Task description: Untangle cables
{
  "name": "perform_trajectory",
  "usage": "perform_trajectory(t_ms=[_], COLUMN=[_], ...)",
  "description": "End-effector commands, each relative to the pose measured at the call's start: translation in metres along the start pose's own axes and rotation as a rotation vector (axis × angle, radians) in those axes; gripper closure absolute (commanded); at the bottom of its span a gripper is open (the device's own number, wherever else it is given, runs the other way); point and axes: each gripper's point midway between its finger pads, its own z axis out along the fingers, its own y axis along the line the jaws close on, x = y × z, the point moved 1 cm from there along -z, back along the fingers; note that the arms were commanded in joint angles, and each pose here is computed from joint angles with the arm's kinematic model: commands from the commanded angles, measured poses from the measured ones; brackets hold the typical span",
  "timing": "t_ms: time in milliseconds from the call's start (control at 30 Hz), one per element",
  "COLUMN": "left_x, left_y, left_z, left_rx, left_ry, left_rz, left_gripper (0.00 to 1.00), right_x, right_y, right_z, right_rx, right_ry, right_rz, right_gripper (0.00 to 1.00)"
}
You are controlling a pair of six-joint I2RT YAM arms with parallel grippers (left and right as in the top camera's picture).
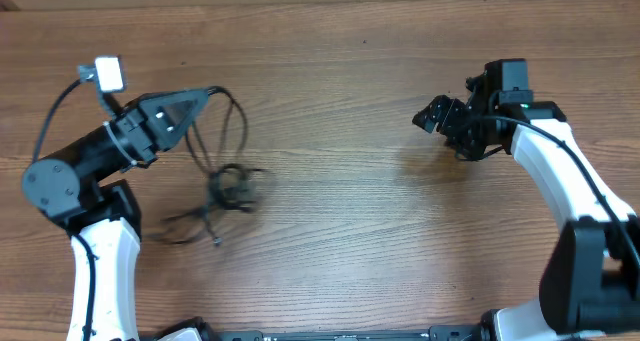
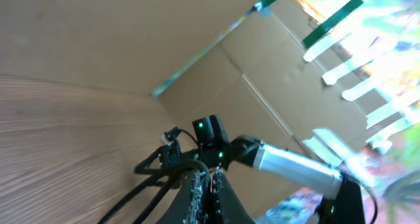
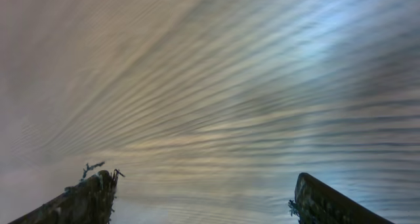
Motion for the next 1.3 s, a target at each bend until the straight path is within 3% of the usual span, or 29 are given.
perform_trajectory(t_ms=[0,100,233,367,500,567,600,867,1033,1267], left_x=[-0.026,-0.024,0.007,0.064,0.117,0.132,0.139,0.17,0.175,0.177], left_y=[-0.004,0.032,0.099,0.155,0.184,0.192,0.196,0.206,0.203,0.201], left_z=[0.015,0.024,0.031,0.025,0.021,0.015,0.01,-0.025,-0.021,-0.017], left_rx=[-0.003,-0.097,-0.352,-0.704,-0.957,-1.041,-1.077,-1.263,-1.236,-1.211], left_ry=[-0.16,-0.222,-0.294,-0.27,-0.13,-0.052,-0.028,0.1,0.119,0.134], left_rz=[-0.075,-0.284,-0.601,-0.651,-0.561,-0.479,-0.469,-0.46,-0.483,-0.499], left_gripper=[0.96,0.96,0.95,0.91,0.53,0.12,0.08,0.02,0.09,0.51], right_x=[0.01,0.023,0.047,0.067,0.074,0.077,0.078,0.099,0.129,0.159], right_y=[0.04,0.057,0.07,0.082,0.087,0.087,0.088,0.102,0.118,0.138], right_z=[-0.034,-0.049,-0.058,-0.054,-0.049,-0.046,-0.046,-0.041,-0.037,-0.002], right_rx=[-0.173,-0.241,-0.265,-0.268,-0.248,-0.227,-0.22,-0.243,-0.253,-0.275], right_ry=[-0.004,0.011,0.058,0.111,0.117,0.115,0.117,0.173,0.274,0.332], right_rz=[-0.144,-0.225,-0.282,-0.321,-0.353,-0.366,-0.37,-0.4,-0.263,0.04], right_gripper=[0.14,0.14,0.15,0.15,0.15,0.15,0.14,0.14,0.07,0.17])
